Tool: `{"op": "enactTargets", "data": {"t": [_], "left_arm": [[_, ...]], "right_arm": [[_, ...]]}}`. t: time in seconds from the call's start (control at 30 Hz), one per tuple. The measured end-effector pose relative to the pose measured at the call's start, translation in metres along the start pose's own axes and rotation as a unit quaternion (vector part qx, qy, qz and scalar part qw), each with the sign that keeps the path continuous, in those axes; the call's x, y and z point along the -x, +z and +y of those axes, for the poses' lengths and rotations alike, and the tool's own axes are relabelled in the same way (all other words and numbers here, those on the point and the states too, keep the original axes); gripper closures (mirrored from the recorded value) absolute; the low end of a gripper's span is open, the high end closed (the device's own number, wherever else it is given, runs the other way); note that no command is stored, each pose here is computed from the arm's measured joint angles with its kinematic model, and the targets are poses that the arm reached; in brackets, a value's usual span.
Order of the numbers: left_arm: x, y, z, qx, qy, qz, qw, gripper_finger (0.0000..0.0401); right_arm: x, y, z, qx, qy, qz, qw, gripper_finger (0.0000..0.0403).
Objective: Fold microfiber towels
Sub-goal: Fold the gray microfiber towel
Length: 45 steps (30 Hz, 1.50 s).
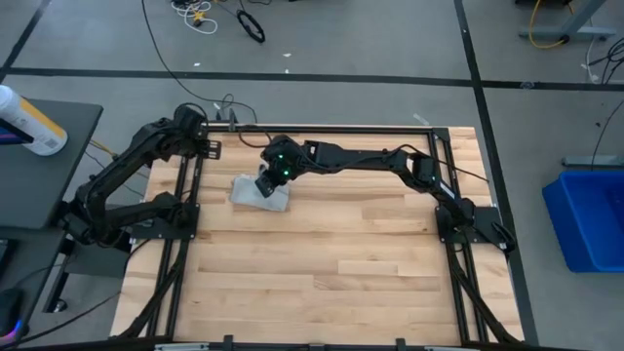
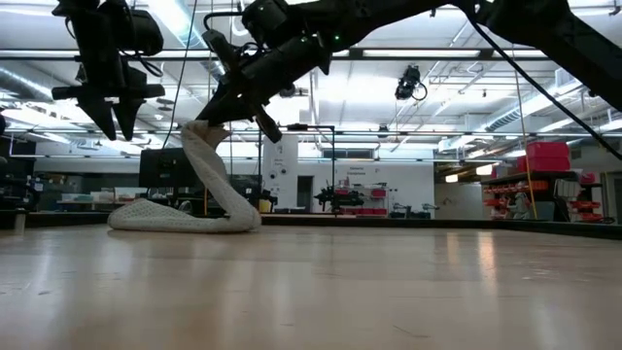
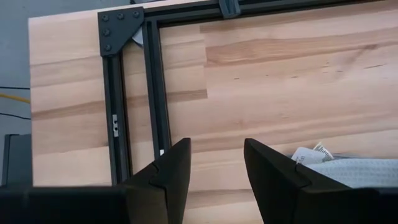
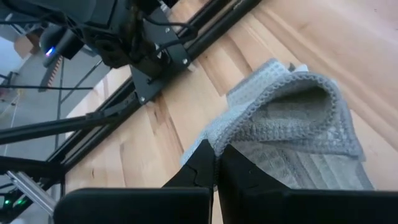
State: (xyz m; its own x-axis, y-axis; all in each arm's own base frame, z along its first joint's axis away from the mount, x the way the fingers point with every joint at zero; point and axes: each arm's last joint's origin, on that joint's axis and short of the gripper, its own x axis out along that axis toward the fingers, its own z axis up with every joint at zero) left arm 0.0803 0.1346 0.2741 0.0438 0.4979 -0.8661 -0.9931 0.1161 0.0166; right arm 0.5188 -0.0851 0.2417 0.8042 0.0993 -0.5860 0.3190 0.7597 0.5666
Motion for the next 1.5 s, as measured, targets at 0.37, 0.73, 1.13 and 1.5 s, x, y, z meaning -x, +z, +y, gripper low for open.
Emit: {"op": "enactTargets", "data": {"t": [0.37, 0.73, 1.13, 1.5], "left_arm": [[0.0, 0.002, -0.001, 0.0, -0.013, -0.005, 1.0, 0.0241], [0.0, 0.003, -0.002, -0.008, -0.023, -0.01, 1.0, 0.0241], [0.0, 0.005, -0.004, -0.007, -0.041, -0.016, 0.999, 0.0241], [0.002, 0.004, -0.004, -0.008, -0.049, -0.019, 0.999, 0.0241]], "right_arm": [[0.003, 0.011, -0.005, 0.002, 0.021, -0.022, 1.0, 0.0399], [-0.005, 0.006, -0.001, 0.004, 0.024, -0.018, 1.0, 0.0399], [-0.023, 0.004, 0.01, 0.025, 0.002, 0.03, 0.999, 0.0399], [-0.017, 0.011, 0.008, 0.046, -0.007, 0.028, 0.999, 0.0399]]}}
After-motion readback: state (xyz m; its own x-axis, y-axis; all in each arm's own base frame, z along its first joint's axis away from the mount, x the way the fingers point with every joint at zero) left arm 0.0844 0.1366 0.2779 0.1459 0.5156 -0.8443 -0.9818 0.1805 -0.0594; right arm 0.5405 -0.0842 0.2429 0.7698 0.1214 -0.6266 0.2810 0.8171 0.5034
